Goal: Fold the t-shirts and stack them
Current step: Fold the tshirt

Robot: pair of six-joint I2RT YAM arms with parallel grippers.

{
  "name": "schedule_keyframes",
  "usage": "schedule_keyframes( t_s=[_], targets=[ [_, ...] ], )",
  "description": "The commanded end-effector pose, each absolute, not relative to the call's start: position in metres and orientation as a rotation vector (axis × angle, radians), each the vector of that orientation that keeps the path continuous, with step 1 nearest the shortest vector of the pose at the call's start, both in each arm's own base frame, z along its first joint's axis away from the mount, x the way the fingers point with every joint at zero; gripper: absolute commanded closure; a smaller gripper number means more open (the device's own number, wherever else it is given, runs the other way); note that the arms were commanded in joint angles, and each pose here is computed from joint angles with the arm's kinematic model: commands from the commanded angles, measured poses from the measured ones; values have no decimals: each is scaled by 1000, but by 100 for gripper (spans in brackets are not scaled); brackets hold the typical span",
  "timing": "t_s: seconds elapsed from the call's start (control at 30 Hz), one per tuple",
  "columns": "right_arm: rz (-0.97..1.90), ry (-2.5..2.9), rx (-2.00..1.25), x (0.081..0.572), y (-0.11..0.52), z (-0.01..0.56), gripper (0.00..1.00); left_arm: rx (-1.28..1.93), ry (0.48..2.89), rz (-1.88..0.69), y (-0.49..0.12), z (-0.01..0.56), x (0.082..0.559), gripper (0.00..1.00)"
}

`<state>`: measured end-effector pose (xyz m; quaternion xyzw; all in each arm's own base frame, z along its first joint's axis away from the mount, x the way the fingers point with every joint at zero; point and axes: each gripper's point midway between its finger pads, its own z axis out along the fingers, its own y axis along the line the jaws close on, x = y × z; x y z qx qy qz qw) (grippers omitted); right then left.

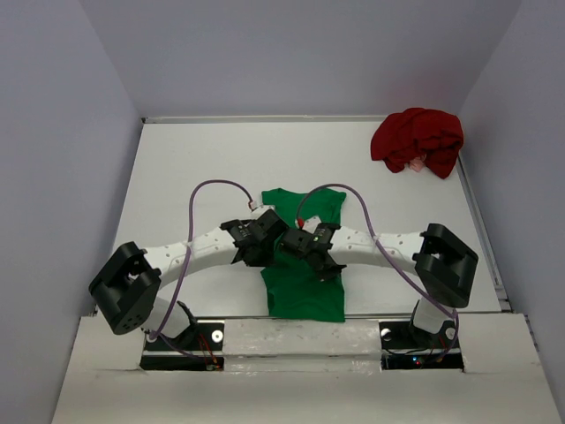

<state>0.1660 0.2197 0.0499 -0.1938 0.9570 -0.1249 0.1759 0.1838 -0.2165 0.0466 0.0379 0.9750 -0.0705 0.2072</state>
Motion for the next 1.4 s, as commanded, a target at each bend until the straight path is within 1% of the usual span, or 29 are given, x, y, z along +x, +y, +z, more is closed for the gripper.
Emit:
schedule_keyframes(
  t_s=[0.0,0.17,0.3,0.47,0.53,0.93,1.0,1.17,1.2,1.23,1.27,1.3,1.33,1.37],
  targets=[
    [12,2529,-595,189,325,72,97,202,2565,-432,-285,73,191,100],
    [43,2463,-581,205,334,89,96,177,2524,-432,-280,83,196,100],
    [124,2410,-579,219,344,105,92,166,2501,-449,-279,88,197,100],
    [98,2404,-585,239,342,107,91,160,2503,-445,-277,86,195,100],
    [39,2423,-551,246,331,102,91,157,2500,-436,-273,88,196,100],
    [-207,2534,-445,246,291,64,92,119,2486,-391,-258,102,195,100],
    [-220,2556,-420,247,287,58,92,111,2487,-394,-256,104,193,100],
    [-239,2606,-359,241,281,42,91,48,2482,-306,-235,110,193,100],
    [-251,2609,-352,241,280,39,88,36,2477,-292,-232,112,193,100],
    [-272,2621,-349,239,278,30,77,28,2468,-268,-227,115,194,100],
    [-276,2624,-350,239,278,27,71,15,2457,-274,-225,119,195,100],
    [-279,2625,-346,240,278,24,64,6,2448,-269,-223,122,196,98],
    [-288,2630,-352,239,278,19,52,-1,2436,-259,-220,124,197,96],
    [-295,2630,-352,239,277,17,45,-9,2424,-267,-220,128,198,92]
  ],
)
